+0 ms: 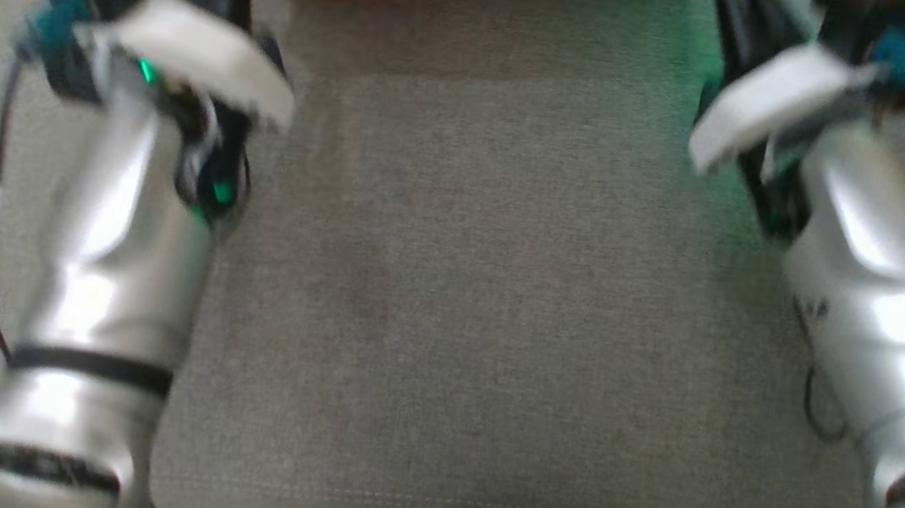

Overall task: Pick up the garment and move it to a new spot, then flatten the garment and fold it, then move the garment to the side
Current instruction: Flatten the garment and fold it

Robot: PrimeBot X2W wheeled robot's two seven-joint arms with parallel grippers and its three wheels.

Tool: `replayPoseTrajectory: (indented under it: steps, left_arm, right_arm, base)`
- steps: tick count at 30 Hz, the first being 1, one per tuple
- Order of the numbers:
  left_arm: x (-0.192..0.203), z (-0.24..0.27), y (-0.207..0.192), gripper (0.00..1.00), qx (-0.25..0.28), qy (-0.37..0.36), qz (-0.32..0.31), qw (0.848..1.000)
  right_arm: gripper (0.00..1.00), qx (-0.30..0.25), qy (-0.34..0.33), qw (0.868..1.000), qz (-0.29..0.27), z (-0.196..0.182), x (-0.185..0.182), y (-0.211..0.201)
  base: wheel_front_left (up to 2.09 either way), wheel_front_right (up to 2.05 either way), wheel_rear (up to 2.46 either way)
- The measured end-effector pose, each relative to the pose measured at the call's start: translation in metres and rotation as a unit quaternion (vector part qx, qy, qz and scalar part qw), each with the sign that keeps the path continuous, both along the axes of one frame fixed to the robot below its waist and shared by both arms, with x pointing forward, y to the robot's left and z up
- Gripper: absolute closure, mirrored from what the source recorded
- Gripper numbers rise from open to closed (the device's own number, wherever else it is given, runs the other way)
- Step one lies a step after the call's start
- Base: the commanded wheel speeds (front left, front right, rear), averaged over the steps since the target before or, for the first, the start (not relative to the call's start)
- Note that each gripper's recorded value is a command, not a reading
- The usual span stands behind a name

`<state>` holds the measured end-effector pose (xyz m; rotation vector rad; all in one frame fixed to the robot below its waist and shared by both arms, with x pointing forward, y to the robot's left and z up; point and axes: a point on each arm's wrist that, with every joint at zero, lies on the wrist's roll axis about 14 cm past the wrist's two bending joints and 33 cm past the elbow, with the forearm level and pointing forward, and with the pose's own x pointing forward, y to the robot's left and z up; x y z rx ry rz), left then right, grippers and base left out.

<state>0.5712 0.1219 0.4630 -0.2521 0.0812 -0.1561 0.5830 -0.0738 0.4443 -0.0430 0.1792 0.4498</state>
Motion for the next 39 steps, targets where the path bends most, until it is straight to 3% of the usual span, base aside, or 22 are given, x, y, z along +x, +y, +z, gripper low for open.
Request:
replayPoseTrajectory:
  steps: [5,15,28,39]
  left_arm:
    - [-0.042,-0.040,0.001,1.00,-0.006,0.049,-0.003,0.999]
    - [-0.119,-0.066,-0.014,1.00,-0.006,0.090,-0.028,0.996]
    - [-0.185,-0.053,-0.012,1.00,-0.018,0.095,-0.002,0.995]
    - [-0.243,-0.033,-0.003,1.00,-0.014,0.133,0.015,0.991]
  right_arm:
    - [1.00,-0.001,0.061,0.998,-0.008,-0.046,-0.034,-0.009]
    - [1.00,0.021,0.086,0.995,-0.035,-0.064,-0.104,-0.035]
    - [1.00,0.049,0.088,0.992,-0.073,-0.036,-0.189,-0.042]
    - [1.00,0.050,0.133,0.984,-0.107,-0.013,-0.254,-0.049]
  base:
    - [0.00,0.00,0.00]
    - [0.00,0.00,0.00]
    - [0.00,0.00,0.00]
    - [0.00,0.00,0.00]
